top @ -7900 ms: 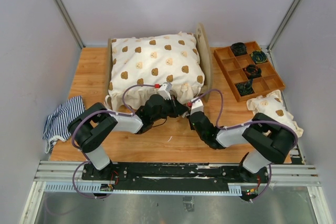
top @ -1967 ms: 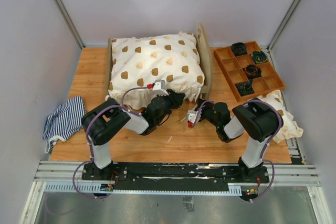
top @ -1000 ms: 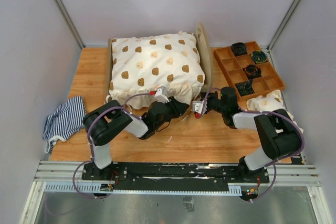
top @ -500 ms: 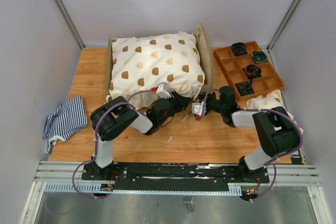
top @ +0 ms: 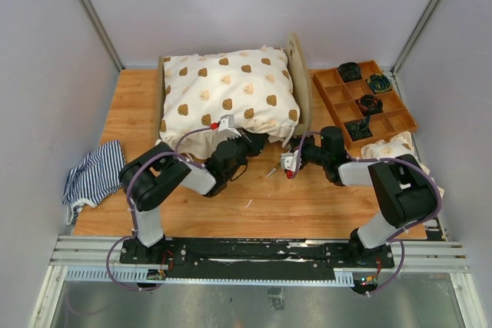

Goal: Set up the pet bed

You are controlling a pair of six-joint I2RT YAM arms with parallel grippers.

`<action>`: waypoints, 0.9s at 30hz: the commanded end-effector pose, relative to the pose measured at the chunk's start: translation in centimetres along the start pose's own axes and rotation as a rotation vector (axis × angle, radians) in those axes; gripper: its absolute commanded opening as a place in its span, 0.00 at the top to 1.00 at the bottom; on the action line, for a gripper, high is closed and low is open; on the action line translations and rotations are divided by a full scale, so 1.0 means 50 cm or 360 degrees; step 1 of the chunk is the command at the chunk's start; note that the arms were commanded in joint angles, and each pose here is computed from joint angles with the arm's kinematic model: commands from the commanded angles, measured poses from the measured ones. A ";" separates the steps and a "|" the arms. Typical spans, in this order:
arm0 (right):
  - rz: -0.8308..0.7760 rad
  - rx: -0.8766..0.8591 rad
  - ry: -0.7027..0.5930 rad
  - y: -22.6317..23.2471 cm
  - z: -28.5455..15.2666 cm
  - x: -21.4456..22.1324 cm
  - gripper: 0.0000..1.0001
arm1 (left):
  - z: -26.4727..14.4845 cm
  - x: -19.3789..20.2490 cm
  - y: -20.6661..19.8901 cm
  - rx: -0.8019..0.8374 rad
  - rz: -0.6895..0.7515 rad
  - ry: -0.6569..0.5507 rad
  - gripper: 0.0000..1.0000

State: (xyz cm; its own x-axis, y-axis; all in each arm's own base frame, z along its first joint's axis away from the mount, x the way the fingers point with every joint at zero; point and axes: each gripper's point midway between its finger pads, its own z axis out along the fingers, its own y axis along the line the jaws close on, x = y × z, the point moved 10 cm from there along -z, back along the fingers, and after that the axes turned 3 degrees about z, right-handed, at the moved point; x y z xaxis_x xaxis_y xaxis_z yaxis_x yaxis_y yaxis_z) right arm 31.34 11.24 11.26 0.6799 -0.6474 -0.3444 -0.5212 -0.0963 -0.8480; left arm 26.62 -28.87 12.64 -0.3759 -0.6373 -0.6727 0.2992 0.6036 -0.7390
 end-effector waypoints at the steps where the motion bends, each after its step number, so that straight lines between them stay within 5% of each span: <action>1: -0.0092 -0.0012 -0.0042 0.002 0.006 -0.010 1.00 | -0.007 -0.057 -0.036 0.0090 0.0048 -0.0193 1.00; 16: -0.0484 0.0141 -0.0081 -0.016 0.035 -0.077 1.00 | -0.006 -0.066 -0.052 0.0159 0.0061 -0.0175 0.97; 22: -0.0487 0.0200 -0.0132 -0.017 0.028 -0.093 1.00 | -0.024 -0.062 -0.043 0.0112 0.0049 -0.0113 0.72; 27: -0.0440 0.0206 -0.0137 -0.016 0.023 -0.096 1.00 | -0.084 -0.057 -0.024 0.0214 0.0309 0.0019 0.60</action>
State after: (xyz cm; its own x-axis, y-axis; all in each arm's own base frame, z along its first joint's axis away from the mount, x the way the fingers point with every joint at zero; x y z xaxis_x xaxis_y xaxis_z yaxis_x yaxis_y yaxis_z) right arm 29.56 14.92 12.31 0.8191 -0.5605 -0.1219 -0.2727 -0.1935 -0.9425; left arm 25.20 -27.28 15.39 -0.3359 -0.6093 -0.7183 0.3823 0.6087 -0.6952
